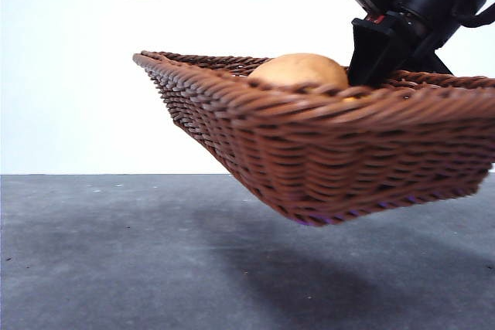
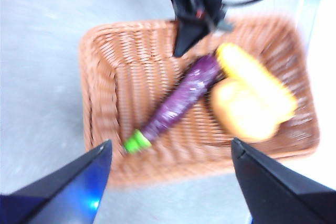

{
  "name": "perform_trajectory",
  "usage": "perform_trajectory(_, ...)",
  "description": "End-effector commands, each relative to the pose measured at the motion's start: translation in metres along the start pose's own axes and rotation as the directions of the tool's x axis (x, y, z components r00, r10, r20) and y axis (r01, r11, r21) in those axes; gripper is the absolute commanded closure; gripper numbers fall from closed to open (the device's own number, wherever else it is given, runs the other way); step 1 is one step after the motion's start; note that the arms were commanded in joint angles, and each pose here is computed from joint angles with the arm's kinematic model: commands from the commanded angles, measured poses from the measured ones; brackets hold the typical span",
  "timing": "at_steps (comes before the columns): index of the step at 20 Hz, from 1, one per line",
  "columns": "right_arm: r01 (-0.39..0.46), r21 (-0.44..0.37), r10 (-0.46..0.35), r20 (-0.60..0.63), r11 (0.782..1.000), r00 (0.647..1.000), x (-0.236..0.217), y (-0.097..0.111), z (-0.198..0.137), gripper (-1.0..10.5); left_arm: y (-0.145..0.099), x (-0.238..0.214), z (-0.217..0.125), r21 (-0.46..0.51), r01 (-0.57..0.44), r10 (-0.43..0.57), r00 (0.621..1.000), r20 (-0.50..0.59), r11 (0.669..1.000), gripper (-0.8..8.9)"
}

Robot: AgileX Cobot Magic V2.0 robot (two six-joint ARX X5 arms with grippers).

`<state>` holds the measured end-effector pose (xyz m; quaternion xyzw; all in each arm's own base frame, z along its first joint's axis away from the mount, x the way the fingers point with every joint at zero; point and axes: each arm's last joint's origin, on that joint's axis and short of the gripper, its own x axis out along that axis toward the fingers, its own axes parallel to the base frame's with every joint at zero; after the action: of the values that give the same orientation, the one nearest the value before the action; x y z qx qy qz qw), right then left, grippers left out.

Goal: Help me put the vegetables on the table into the basket

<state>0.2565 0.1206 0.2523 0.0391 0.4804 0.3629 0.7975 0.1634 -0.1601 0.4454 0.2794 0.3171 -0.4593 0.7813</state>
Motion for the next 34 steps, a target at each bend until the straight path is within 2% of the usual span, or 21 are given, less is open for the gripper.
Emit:
perform_trajectory(1, -0.004, 0.054, 0.001, 0.051, 0.999, 0.999, -0.001, 0.001, 0.007, 9.6, -0.008, -0.026, -0.011, -0.101, -0.009, 0.013, 0.999, 0.042, 0.995, 7.13)
perform_trajectory(2, -0.006, 0.068, 0.002, 0.066, 0.998, 0.998, -0.001, 0.001, 0.009, 9.6, -0.011, -0.038, -0.016, -0.121, -0.013, 0.022, 0.997, 0.071, 0.993, 8.14)
perform_trajectory(5, -0.002, 0.099, -0.005, 0.073, 0.995, 0.997, -0.001, 0.000, 0.010, 9.6, -0.022, -0.060, -0.023, -0.123, 0.099, -0.077, 0.982, 0.170, 0.988, 8.21)
perform_trajectory(8, 0.052, 0.134, -0.066, 0.095, 0.990, 0.993, -0.004, -0.007, 0.011, 9.6, -0.026, -0.071, -0.028, -0.117, 0.102, -0.077, 0.976, 0.202, 0.988, 8.21)
perform_trajectory(11, 0.100, 0.228, -0.133, 0.134, 0.969, 0.982, -0.020, -0.036, 0.012, 9.6, -0.028, -0.078, -0.032, -0.113, 0.095, -0.068, 0.973, 0.220, 0.989, 8.21)
perform_trajectory(14, 0.145, 0.323, -0.208, 0.173, 0.935, 0.963, -0.041, -0.068, 0.008, 9.6, -0.029, -0.081, -0.033, -0.114, 0.081, -0.054, 0.973, 0.223, 0.990, 8.21)
perform_trajectory(18, 0.168, 0.369, -0.261, 0.217, 0.914, 0.941, -0.058, -0.096, 0.004, 9.6, -0.029, -0.080, -0.033, -0.113, 0.081, -0.054, 0.974, 0.222, 0.990, 8.21)
perform_trajectory(22, 0.165, 0.376, -0.242, 0.169, 0.912, 0.955, -0.039, -0.120, 0.008, 9.6, -0.029, -0.080, -0.033, -0.114, 0.081, -0.054, 0.974, 0.222, 0.990, 8.21)
perform_trajectory(26, 0.193, 0.344, -0.243, 0.109, 0.919, 0.964, -0.025, -0.142, 0.031, 9.6, -0.029, -0.080, -0.033, -0.114, 0.081, -0.054, 0.974, 0.222, 0.990, 8.21)
perform_trajectory(29, 0.289, 0.321, -0.314, 0.025, 0.902, 0.949, -0.016, -0.156, 0.036, 9.6, -0.029, -0.080, -0.033, -0.115, 0.079, -0.052, 0.974, 0.221, 0.990, 8.21)
perform_trajectory(31, 0.294, 0.334, -0.305, -0.022, 0.895, 0.952, -0.002, -0.167, 0.030, 9.6, -0.028, -0.080, -0.033, -0.117, 0.072, -0.045, 0.975, 0.219, 0.991, 8.21)
perform_trajectory(34, 0.302, 0.347, -0.293, -0.079, 0.888, 0.953, 0.015, -0.179, 0.022, 9.6, -0.026, -0.080, -0.033, -0.133, -0.003, 0.029, 0.981, 0.192, 0.991, 8.21)
